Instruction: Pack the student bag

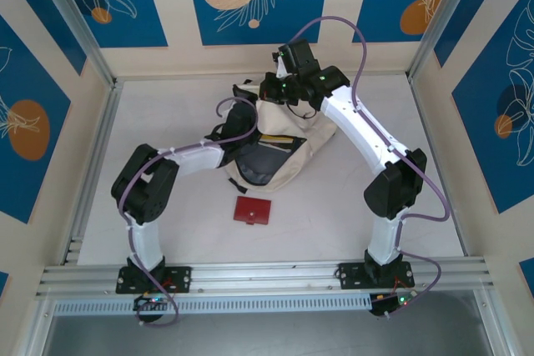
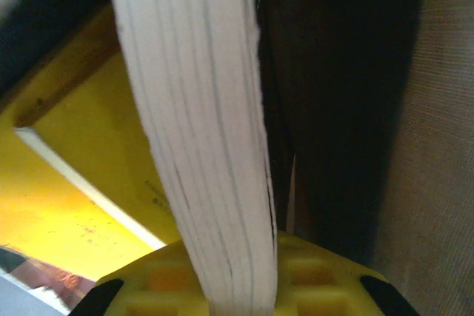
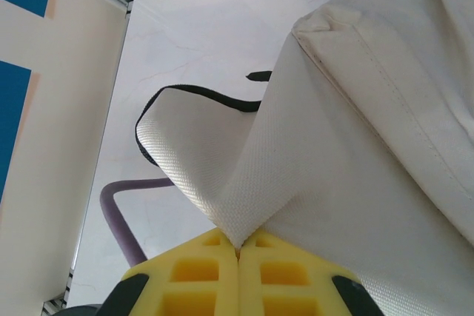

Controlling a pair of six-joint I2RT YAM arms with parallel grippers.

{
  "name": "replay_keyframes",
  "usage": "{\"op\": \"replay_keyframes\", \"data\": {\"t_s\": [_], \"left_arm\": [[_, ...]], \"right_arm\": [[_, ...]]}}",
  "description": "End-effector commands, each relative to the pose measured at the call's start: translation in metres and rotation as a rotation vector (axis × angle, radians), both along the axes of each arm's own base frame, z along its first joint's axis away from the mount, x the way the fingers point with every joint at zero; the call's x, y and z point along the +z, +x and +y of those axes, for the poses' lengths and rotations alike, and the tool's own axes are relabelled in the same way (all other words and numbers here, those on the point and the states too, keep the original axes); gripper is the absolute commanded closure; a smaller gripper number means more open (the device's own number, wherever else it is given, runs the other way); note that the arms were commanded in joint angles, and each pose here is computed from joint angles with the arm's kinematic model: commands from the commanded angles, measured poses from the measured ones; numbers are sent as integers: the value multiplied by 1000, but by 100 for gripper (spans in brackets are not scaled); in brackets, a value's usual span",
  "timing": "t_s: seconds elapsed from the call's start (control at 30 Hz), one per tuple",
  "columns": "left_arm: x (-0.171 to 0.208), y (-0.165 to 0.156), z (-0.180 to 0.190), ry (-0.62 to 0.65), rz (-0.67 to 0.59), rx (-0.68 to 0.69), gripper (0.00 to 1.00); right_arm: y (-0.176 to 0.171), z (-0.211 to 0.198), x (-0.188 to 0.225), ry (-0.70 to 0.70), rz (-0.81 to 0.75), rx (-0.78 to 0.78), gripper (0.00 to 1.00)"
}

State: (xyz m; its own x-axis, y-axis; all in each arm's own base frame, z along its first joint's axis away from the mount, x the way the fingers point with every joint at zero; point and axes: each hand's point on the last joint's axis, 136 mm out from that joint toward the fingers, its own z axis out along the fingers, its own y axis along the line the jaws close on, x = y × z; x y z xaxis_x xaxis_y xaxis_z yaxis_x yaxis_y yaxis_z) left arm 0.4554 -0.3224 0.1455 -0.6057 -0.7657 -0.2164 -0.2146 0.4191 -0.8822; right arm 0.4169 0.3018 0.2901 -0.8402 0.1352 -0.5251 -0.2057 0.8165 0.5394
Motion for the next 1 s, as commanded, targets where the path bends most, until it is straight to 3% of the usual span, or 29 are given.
{"op": "replay_keyframes", "data": {"t_s": [0.0, 0.2, 0.33, 0.7, 0.97], "left_arm": [[12, 16, -17, -83, -25, 50, 82], [7, 15, -19, -102, 7, 55, 52], [13, -7, -6, -140, 32, 64, 39], [25, -88, 51, -93, 130, 47, 26], [32, -132, 112, 92, 160, 45, 20]], "right_arm": [[-8, 1, 45, 110, -77, 13, 100], [-6, -8, 41, 97, -66, -17, 100], [-3, -15, 38, 91, -66, -45, 100], [-3, -14, 13, 59, -18, -44, 100], [-35, -8, -42, 1, 119, 26, 100]]}}
